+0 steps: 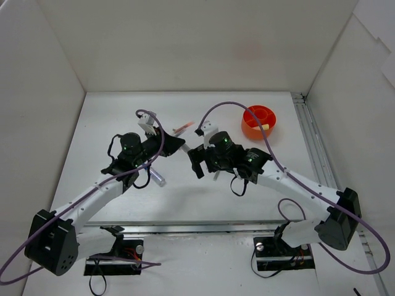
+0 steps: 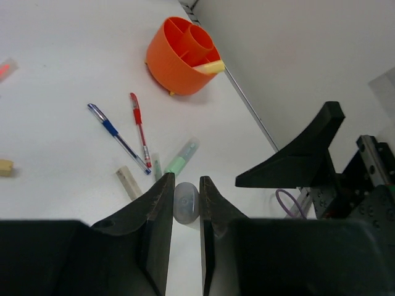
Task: Sort the stationery into containers
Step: Pick up the pen from the center of the board.
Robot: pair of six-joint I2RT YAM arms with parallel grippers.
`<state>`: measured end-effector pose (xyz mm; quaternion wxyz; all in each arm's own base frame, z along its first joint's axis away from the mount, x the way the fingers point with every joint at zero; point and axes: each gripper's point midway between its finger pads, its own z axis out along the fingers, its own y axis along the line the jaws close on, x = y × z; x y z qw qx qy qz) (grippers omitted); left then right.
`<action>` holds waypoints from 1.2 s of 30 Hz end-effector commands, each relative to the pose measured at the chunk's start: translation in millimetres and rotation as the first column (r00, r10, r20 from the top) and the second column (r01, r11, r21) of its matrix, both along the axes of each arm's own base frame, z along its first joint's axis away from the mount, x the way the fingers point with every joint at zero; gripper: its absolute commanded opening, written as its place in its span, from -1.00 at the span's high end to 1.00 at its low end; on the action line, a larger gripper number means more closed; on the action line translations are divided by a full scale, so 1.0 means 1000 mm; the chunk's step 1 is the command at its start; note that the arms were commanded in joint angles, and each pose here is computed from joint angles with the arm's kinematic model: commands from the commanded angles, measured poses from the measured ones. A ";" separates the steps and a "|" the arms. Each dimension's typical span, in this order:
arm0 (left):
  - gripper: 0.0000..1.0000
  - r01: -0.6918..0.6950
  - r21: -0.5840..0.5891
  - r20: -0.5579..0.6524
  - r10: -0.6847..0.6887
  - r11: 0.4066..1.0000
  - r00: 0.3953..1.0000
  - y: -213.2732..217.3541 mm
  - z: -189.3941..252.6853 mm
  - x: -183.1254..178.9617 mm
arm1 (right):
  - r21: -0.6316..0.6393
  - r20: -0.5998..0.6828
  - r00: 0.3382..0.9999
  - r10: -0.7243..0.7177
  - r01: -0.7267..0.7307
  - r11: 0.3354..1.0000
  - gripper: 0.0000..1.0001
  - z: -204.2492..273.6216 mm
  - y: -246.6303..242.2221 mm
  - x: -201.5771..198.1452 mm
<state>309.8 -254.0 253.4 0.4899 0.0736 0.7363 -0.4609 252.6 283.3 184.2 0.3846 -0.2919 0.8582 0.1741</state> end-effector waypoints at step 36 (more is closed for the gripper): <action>1.00 -0.182 -0.551 0.163 0.319 0.814 0.934 0.061 0.070 -0.006 | 0.969 -0.198 0.977 -0.074 0.207 0.134 -0.80 0.123 0.052 0.039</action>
